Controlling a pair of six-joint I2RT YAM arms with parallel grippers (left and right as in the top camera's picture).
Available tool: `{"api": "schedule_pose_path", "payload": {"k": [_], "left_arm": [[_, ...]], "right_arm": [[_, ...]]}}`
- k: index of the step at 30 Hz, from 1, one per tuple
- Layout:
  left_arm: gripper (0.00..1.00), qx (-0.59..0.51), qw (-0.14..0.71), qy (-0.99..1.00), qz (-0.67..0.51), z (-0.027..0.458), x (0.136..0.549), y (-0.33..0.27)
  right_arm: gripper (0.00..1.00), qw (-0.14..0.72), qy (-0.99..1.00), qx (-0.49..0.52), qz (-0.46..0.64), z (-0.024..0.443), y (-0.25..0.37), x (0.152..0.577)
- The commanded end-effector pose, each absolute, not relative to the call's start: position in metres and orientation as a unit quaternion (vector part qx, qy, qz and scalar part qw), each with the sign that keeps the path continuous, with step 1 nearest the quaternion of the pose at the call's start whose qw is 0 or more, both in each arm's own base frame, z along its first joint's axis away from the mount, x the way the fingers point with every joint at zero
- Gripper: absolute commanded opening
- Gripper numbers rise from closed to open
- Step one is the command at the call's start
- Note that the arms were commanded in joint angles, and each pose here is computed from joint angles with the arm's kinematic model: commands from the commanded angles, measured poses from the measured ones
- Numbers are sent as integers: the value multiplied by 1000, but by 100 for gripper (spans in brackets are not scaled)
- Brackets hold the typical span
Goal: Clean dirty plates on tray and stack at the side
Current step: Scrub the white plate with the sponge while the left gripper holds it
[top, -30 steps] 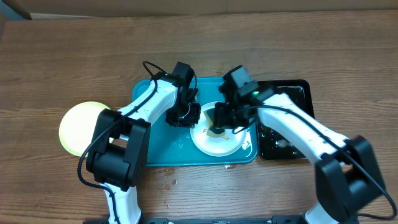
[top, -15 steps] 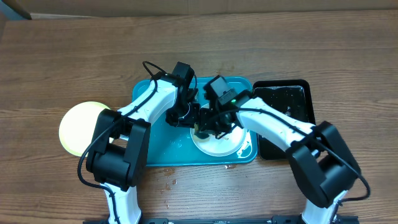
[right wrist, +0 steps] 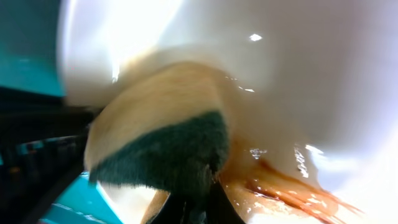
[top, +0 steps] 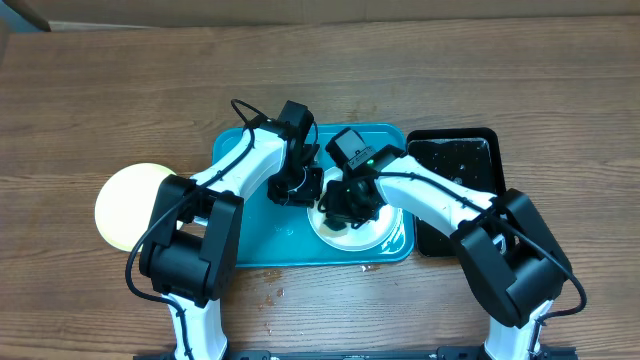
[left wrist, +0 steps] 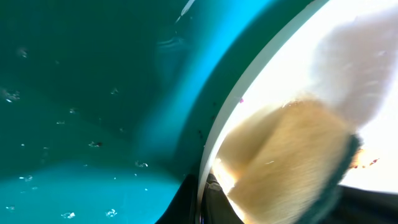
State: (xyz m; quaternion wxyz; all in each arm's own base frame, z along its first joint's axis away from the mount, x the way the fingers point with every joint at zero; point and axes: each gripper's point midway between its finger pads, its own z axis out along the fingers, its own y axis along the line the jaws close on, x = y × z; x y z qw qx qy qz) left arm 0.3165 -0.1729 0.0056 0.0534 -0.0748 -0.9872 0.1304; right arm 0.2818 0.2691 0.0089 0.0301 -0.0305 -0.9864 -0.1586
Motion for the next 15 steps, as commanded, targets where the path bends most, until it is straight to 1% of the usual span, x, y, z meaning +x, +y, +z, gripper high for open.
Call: {"api": "schedule_pose_path", "payload": {"k": [1, 8, 15], "left_arm": [[4, -62, 69, -991, 91, -7, 312, -159], [4, -52, 71, -993, 82, -8, 312, -154], [4, -29, 68, -994, 84, -6, 317, -145]], "right_arm": [[4, 16, -995, -70, -67, -11, 219, 293], [4, 16, -995, -97, -21, -4, 180, 298], [4, -30, -996, -78, 3, 24, 164, 307]]}}
